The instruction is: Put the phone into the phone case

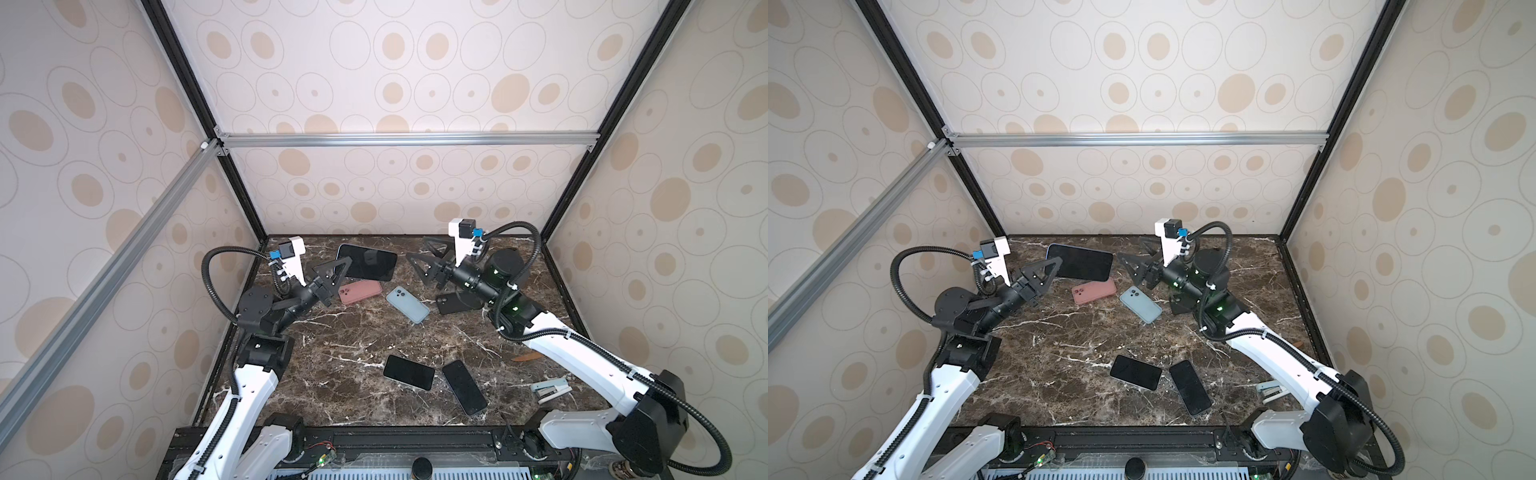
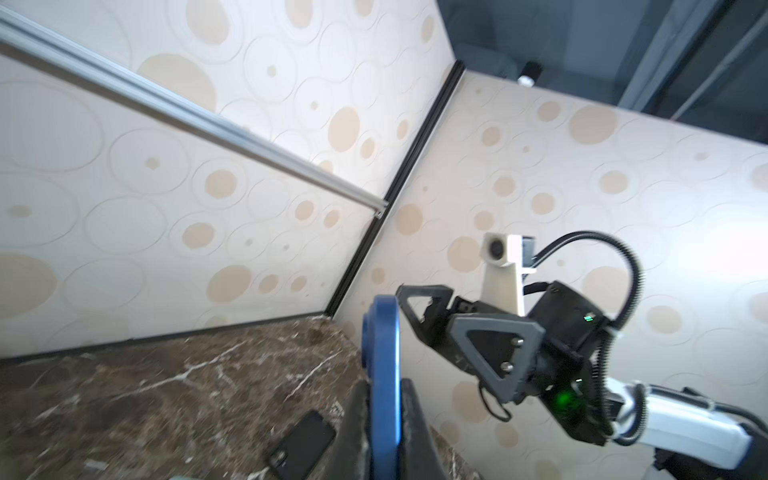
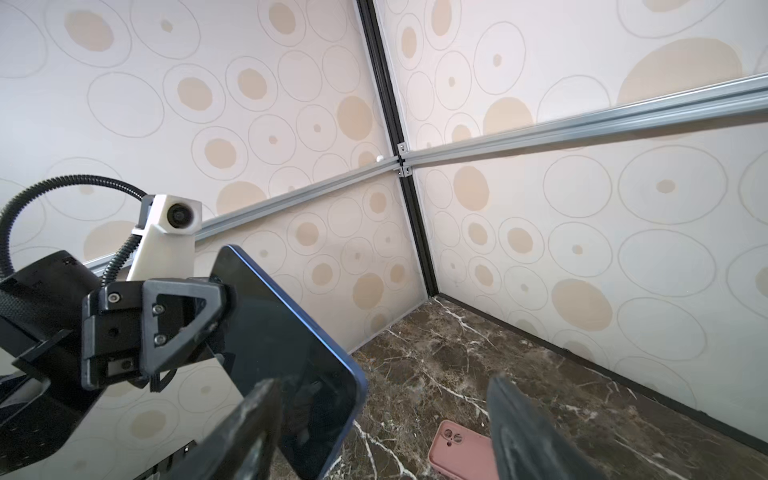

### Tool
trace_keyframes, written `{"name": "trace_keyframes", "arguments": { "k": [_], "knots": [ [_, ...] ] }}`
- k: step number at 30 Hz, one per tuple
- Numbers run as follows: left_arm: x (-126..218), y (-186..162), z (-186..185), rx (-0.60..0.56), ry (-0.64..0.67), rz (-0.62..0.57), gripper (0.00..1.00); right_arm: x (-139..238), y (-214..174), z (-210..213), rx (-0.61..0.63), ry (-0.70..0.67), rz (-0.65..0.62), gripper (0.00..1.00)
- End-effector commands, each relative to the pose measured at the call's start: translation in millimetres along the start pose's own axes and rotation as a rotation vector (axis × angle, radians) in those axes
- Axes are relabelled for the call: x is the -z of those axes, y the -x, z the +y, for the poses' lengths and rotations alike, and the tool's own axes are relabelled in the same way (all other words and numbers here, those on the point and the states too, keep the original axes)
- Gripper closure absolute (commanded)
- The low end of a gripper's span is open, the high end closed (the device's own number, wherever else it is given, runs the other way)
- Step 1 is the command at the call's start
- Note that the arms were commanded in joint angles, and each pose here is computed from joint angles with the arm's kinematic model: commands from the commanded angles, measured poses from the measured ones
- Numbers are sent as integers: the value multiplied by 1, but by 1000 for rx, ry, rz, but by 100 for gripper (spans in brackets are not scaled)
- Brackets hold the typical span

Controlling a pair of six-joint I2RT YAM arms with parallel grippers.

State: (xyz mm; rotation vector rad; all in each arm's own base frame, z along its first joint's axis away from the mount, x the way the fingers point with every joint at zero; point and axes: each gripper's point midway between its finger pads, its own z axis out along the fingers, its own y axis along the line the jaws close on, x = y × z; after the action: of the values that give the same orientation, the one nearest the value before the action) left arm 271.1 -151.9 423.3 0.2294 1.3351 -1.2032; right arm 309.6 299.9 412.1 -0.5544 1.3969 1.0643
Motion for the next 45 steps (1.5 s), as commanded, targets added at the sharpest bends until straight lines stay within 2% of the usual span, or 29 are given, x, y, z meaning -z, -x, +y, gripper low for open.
{"name": "trace_keyframes", "arguments": {
  "k": [1, 4, 8, 14, 23, 24, 26, 28, 29, 31, 32, 35, 37, 38, 40, 43, 45],
  "knots": [
    [11, 47, -62, -37, -239, -178, 100, 6, 24, 47, -56, 247, -22, 26],
    [17, 54, -81, -30, -347, -219, 100, 6, 35, 61, -64, 326, -27, 27],
    [16, 58, -91, -16, -426, -232, 100, 0, 47, 76, -95, 429, -19, 36],
    [15, 63, -101, 3, -494, -258, 100, -10, 66, 90, -153, 544, -26, 55],
    [8, 71, -100, 14, -488, -281, 100, -15, 59, 103, -187, 634, 11, 58],
    [7, 72, -100, 14, -490, -282, 100, -15, 57, 105, -187, 639, 16, 61],
    [5, 72, -98, 16, -487, -282, 100, -16, 52, 107, -191, 646, 30, 74],
    [3, 72, -97, 16, -485, -284, 100, -17, 49, 107, -195, 644, 34, 77],
    [3, 72, -95, 16, -477, -286, 100, -17, 49, 107, -194, 643, 32, 82],
    [1, 71, -90, 19, -463, -291, 100, -17, 49, 105, -191, 629, 28, 98],
    [0, 69, -88, 16, -455, -292, 100, -17, 49, 105, -189, 623, 25, 100],
    [-4, 67, -74, 12, -393, -297, 99, -17, 50, 102, -183, 602, 26, 100],
    [-10, 62, -58, -10, -300, -279, 53, -17, 51, 96, -181, 556, 28, 100],
    [-14, 60, -46, -22, -231, -270, 45, -16, 51, 91, -184, 522, 28, 100],
    [-19, 58, -18, -87, -57, -259, 42, -13, 50, 72, -182, 411, 20, 100],
    [-18, 52, 28, -155, 202, -225, 43, -5, 43, 37, -174, 206, 29, 100],
    [-17, 46, 55, -188, 329, -191, 44, 2, 35, 18, -146, 84, 62, 100]
  ]
}}
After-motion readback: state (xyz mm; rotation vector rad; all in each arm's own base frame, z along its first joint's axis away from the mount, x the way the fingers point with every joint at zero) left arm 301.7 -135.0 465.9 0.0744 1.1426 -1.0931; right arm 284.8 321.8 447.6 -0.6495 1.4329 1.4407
